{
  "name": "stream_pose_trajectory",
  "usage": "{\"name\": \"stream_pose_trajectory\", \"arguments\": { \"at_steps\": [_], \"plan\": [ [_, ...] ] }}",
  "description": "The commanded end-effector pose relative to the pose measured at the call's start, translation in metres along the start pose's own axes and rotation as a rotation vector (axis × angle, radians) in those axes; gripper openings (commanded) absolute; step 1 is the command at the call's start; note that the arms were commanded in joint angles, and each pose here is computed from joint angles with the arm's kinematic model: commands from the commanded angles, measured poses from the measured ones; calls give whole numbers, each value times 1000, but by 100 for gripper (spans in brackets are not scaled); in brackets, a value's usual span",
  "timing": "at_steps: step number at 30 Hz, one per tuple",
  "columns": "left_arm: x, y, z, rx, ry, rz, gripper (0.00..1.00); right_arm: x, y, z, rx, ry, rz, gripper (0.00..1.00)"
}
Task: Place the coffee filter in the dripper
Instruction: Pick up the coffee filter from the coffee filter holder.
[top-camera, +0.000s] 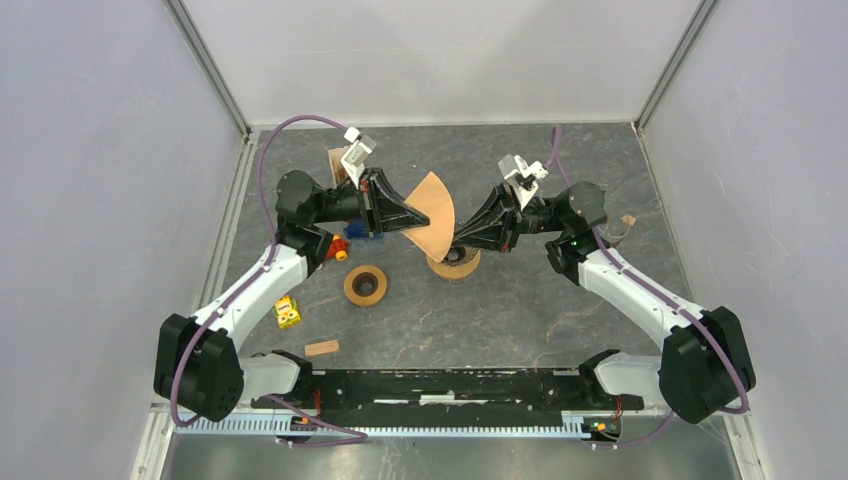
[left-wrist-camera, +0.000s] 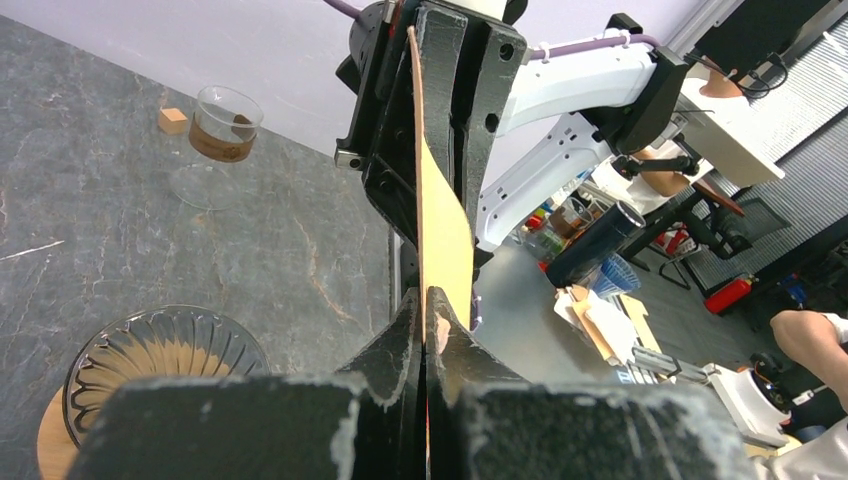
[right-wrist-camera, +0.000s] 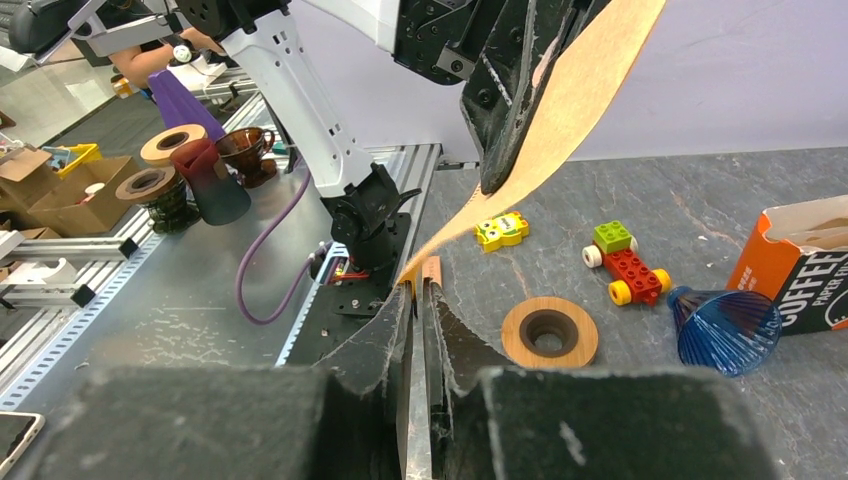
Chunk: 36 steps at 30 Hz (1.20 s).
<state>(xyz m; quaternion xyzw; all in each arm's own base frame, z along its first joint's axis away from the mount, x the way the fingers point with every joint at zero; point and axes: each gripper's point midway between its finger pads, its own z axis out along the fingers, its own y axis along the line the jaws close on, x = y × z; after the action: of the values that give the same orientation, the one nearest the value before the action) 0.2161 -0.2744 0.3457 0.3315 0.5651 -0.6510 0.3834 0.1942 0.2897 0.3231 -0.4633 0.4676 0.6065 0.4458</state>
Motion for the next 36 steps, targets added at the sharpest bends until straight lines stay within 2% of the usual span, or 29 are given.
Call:
{"name": "stream_pose_trajectory", "arguments": {
  "at_steps": [1, 22, 31, 36],
  "plan": [
    [-1, -3, 0, 14, -8, 76, 2, -8, 1, 1, 12, -17, -27, 13],
    [1, 1, 1, 15, -14, 114, 2, -3, -17, 3, 84, -31, 54, 11],
    [3, 6, 1, 7, -27, 136, 2, -4, -13, 11, 46, -46, 87, 11],
    [4, 11, 0, -7, -33, 145, 2, -6, -7, 12, 21, -59, 87, 5]
  ]
}}
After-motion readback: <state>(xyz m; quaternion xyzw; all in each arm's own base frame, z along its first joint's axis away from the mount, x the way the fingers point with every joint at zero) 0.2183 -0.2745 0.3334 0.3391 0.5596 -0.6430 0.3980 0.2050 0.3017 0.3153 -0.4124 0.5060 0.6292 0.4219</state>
